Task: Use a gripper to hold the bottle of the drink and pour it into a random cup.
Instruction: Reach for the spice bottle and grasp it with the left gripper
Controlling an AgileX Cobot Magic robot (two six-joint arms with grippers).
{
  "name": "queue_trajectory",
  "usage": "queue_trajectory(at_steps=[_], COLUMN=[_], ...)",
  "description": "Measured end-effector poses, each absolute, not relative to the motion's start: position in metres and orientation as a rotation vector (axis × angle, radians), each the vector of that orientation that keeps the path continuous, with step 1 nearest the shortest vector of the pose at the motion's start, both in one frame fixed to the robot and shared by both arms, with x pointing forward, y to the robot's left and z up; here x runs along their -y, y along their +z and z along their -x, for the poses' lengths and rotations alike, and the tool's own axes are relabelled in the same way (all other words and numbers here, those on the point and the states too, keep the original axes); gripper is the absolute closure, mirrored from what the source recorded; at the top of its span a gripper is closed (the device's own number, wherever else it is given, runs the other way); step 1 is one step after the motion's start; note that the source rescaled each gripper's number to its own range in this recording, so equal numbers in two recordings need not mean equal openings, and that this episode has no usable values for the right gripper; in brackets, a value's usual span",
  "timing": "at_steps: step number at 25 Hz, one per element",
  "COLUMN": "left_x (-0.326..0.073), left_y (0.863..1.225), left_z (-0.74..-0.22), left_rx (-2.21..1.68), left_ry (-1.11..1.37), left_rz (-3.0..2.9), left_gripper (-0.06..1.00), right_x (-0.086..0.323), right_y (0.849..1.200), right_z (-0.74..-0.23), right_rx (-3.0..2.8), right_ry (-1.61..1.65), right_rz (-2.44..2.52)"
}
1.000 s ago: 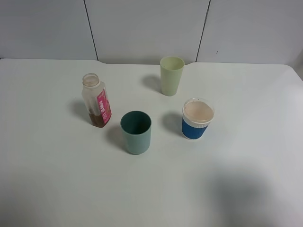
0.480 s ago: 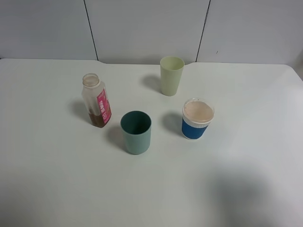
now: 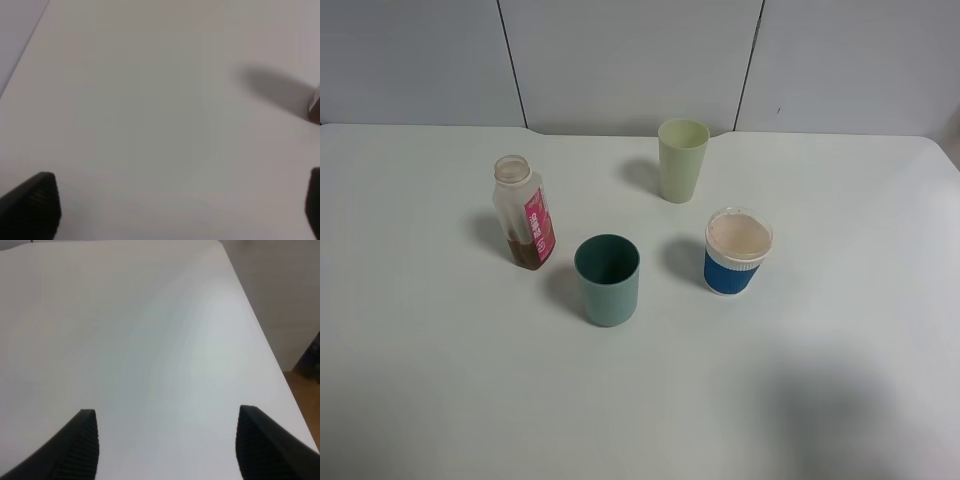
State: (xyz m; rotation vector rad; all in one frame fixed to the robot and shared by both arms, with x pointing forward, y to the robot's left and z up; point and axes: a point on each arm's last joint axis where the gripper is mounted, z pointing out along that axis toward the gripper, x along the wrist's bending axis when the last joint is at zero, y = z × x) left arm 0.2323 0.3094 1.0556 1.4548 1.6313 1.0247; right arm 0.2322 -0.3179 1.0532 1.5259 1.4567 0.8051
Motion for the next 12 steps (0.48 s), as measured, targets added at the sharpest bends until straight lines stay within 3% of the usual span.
queue_trajectory(at_steps=[12], left_x=[-0.309], left_y=[1.055], left_z=[-0.257], left_rx=[-1.738], left_ry=[0.928], left_rz=[-1.564], left_gripper=[-0.06], right_x=[0.318], right_y=[1.053], right_z=[-0.232], right_rx=[-1.457], right_ry=[0.805], right_rz=[-1.526])
